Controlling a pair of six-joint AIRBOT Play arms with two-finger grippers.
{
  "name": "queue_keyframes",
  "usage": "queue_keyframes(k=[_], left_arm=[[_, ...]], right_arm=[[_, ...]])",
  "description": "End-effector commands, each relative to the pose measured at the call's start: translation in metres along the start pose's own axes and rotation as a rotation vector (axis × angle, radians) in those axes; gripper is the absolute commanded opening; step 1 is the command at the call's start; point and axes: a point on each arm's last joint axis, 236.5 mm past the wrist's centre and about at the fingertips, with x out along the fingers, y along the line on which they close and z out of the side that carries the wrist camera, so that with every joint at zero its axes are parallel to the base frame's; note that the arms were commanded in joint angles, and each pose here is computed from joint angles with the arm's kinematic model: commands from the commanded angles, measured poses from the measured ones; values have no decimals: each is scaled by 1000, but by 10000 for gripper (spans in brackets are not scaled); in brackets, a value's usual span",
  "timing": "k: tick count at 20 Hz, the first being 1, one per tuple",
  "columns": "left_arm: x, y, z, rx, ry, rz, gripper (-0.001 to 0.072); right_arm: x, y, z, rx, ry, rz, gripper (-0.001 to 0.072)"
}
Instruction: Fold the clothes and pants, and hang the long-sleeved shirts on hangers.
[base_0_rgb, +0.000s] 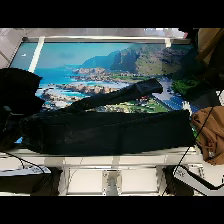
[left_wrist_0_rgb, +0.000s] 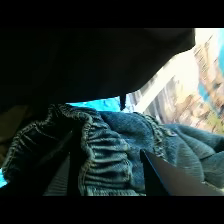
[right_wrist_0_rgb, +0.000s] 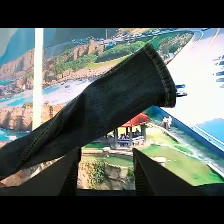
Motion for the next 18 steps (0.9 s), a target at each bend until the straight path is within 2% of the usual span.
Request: queue_keyframes(k=[1,4,6,9,13,16,18], left_arm=[[22,4,-1,4,40,12,517],[40,-10,16,1,-12,-19,468],[47,-29,20,37,-25,-68,28],[25,-87,39,151,-134,-223,30],[-83,-196,66,396,-451,-445,30],[-128,-213,50,542,-554,-351,30],[-126,-193,42,525,-522,-226,30]], right_arm=[[0,2,-2,18,7,3,374],[0,2,-1,18,6,3,373],[0,2,-2,19,7,3,374],[0,2,-2,18,7,2,373],[1,-10,-6,36,26,-45,373],[11,-34,-16,89,75,-100,373],[35,-48,-26,132,136,-95,373]])
